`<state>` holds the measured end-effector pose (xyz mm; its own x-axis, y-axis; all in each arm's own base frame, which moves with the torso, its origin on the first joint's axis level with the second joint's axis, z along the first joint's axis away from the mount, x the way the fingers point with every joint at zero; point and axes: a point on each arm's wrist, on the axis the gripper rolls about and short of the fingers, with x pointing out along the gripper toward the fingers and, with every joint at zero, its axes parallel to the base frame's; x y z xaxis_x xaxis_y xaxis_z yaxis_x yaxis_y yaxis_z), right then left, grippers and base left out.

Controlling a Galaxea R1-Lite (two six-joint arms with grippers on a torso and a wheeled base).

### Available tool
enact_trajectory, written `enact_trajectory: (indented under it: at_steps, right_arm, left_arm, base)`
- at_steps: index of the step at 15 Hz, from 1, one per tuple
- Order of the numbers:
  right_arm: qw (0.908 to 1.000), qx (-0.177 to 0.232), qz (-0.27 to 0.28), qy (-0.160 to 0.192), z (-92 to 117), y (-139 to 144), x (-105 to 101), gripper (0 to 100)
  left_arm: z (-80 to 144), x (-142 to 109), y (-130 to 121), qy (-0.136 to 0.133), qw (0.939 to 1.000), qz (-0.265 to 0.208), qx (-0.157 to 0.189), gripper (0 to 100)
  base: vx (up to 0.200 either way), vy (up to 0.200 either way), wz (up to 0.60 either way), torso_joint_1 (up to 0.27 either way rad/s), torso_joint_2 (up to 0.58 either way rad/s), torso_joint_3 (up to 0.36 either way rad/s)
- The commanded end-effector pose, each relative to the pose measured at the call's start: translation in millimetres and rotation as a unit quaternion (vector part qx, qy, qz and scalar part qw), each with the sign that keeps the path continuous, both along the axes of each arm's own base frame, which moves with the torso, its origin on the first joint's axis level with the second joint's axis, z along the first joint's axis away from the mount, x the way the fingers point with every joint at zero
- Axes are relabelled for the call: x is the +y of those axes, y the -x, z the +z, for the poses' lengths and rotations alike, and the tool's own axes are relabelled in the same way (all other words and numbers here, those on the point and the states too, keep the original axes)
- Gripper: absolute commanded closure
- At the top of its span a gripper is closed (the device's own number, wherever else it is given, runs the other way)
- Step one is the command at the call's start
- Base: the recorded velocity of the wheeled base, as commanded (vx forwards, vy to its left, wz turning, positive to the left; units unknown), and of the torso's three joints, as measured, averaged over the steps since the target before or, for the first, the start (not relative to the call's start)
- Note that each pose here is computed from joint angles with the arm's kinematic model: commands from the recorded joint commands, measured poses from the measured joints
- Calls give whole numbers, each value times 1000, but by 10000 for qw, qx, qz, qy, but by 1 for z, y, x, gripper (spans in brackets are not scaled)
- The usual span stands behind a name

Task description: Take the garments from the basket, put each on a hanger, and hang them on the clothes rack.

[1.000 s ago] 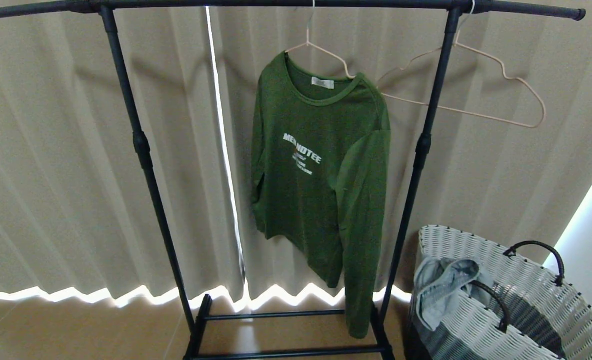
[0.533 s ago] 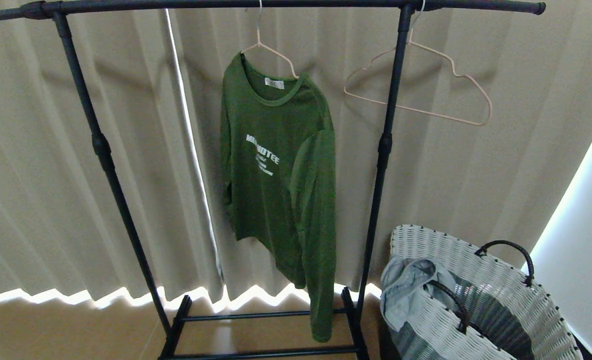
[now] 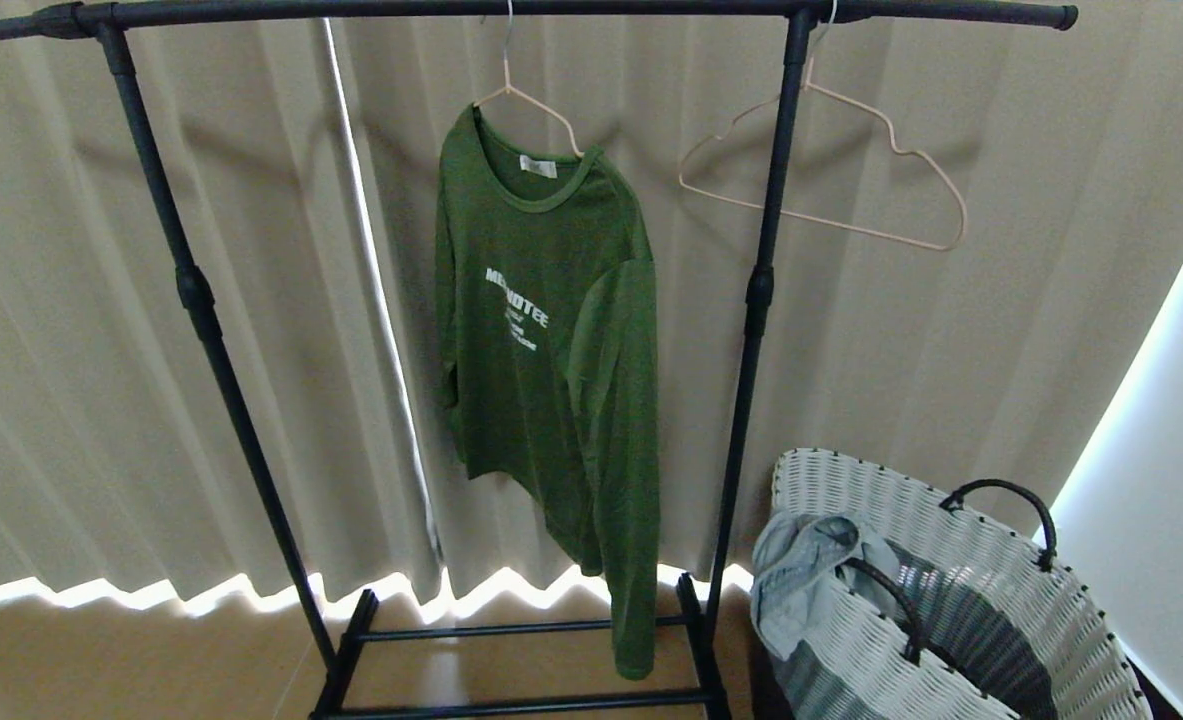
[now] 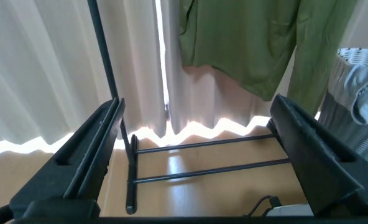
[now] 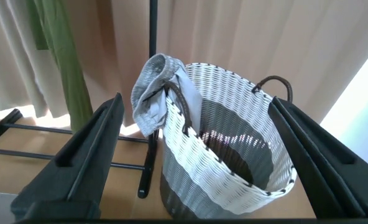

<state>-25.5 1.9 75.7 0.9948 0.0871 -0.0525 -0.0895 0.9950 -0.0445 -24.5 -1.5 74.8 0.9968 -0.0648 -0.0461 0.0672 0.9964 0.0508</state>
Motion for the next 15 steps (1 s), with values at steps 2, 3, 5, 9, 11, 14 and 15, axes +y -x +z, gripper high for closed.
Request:
enact_trajectory:
  at_steps: [2,3,5,9,11,14,15]
  right_arm:
    - [10000,-4,9,7,0,0,0,0]
    - [10000,-4,9,7,0,0,0,0]
    - [10000,-3,9,-1,0,0,0,0]
    - [10000,-3,9,-1,0,0,0,0]
    - [10000,-3,1,0,0,0,0,0]
    - [10000,-2,8,-8,0,0,0,0]
    - [10000,-2,16,-9,0,0,0,0]
  left_arm:
    - [0,1,0,2,9999,141,7,0]
    - [0,1,0,2,9999,141,7,0]
    - [0,1,0,2,9999,141,7,0]
    - [0,1,0,2,9999,141,7,0]
    - [0,1,0,2,9999,141,7,0]
    - [0,1,0,-6,9999,133,7,0]
    - [0,1,0,2,9999,133,0,0]
  base:
    - [100,0,0,1,1,-1]
    - [200,0,0,-2,2,-2]
    - [200,0,0,2,0,5]
    - [200,0,0,1,6,2]
    - [200,0,0,2,0,2]
    - [133,0,0,3,0,2]
    - [0,0,0,0,0,0]
